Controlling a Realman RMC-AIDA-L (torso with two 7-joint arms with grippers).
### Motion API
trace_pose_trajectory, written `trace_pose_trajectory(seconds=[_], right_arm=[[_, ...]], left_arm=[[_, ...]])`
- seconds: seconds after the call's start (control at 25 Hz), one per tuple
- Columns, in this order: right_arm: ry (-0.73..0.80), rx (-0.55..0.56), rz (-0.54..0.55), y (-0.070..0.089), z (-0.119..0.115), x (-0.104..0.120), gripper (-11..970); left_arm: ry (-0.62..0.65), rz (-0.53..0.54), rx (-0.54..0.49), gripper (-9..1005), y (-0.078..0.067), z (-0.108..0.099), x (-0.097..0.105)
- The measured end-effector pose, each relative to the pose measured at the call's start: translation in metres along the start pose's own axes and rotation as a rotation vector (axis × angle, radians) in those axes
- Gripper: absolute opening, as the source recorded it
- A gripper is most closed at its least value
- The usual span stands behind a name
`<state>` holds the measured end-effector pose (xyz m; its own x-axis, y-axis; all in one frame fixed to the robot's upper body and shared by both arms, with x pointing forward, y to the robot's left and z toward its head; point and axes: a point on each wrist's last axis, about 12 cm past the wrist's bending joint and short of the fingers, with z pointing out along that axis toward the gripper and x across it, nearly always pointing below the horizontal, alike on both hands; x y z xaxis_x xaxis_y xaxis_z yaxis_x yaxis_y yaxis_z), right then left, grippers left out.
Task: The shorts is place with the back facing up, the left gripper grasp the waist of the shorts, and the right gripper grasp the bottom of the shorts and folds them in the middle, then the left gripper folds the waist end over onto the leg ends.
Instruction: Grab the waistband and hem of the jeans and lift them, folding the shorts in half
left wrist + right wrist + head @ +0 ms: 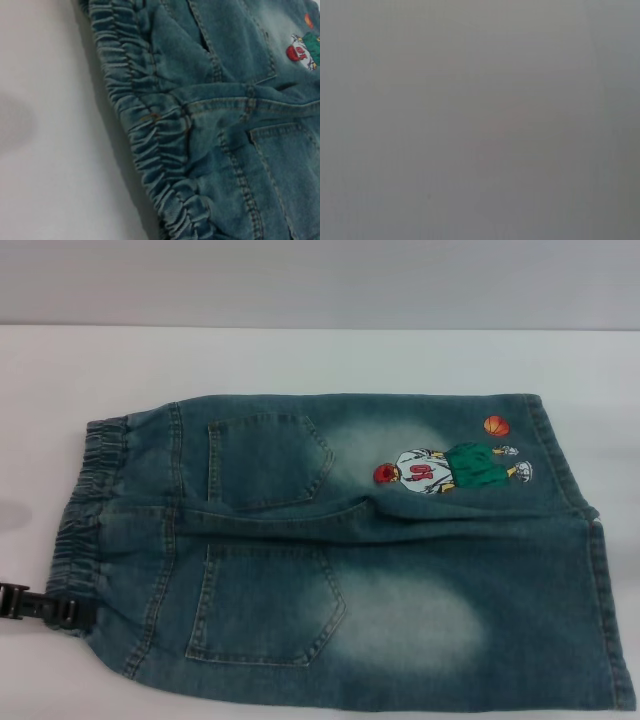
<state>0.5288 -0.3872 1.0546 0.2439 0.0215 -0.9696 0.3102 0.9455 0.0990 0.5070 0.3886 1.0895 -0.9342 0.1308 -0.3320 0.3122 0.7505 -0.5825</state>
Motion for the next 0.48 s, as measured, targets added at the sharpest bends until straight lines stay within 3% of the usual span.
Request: trace_pose_trajectory(seconds=[0.48], right_arm=[[0.002, 0.007, -0.004, -0.002, 0.000, 0.000, 642]], left_arm=[[0.012, 0.048, 0.041, 772, -0.011, 0.004, -0.016]])
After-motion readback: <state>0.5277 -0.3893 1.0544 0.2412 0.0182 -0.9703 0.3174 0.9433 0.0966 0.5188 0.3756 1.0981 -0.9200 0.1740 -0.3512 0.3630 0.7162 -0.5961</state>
